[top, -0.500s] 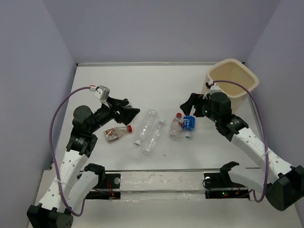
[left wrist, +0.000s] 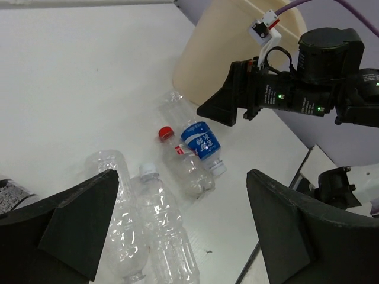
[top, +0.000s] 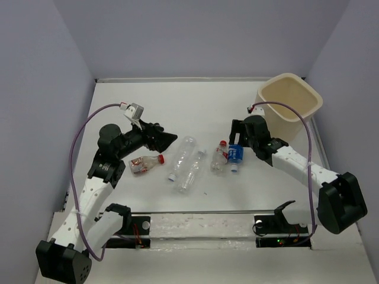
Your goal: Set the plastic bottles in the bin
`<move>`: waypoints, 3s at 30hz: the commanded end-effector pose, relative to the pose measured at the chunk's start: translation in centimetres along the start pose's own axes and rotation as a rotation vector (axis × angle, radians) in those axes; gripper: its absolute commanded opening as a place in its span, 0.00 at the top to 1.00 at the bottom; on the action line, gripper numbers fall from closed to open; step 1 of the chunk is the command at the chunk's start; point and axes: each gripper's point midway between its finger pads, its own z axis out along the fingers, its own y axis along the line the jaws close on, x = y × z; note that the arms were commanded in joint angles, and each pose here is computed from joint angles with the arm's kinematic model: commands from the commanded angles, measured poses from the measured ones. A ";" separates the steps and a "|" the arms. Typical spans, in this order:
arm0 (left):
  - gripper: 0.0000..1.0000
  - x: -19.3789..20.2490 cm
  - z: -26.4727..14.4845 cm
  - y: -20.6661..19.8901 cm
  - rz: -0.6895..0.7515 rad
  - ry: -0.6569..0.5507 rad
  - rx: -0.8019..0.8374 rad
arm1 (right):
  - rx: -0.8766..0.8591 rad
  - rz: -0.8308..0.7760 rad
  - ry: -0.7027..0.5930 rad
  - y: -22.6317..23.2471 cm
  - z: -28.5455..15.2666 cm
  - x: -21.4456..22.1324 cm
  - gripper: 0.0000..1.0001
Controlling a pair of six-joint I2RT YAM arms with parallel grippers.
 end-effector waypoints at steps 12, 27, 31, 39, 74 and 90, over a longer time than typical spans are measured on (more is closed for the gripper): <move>0.01 2.9 2.2 5.2 -0.061 0.167 -0.212 | 0.138 -0.013 0.019 -1.0 6.1 2.0 0.21; 0.01 9.3 4.4 8.3 -0.029 0.433 -0.421 | 0.061 -0.050 -0.125 1.3 0.3 -2.6 0.55; 0.01 10.5 5.2 8.2 -0.005 0.484 -0.454 | -0.170 -0.009 -0.253 5.0 -6.0 -7.7 0.60; 0.01 12.2 7.4 9.5 0.071 0.596 -0.543 | -0.073 -0.011 -0.690 3.1 -16.8 -22.7 0.66; 0.36 17.6 10.5 13.7 0.073 0.794 -0.613 | -0.178 0.177 -0.803 -5.9 -15.4 -26.6 0.16; 0.66 -6.0 15.2 1.8 0.101 0.216 -0.392 | -0.498 0.245 -0.566 -1.1 -18.6 -12.4 0.41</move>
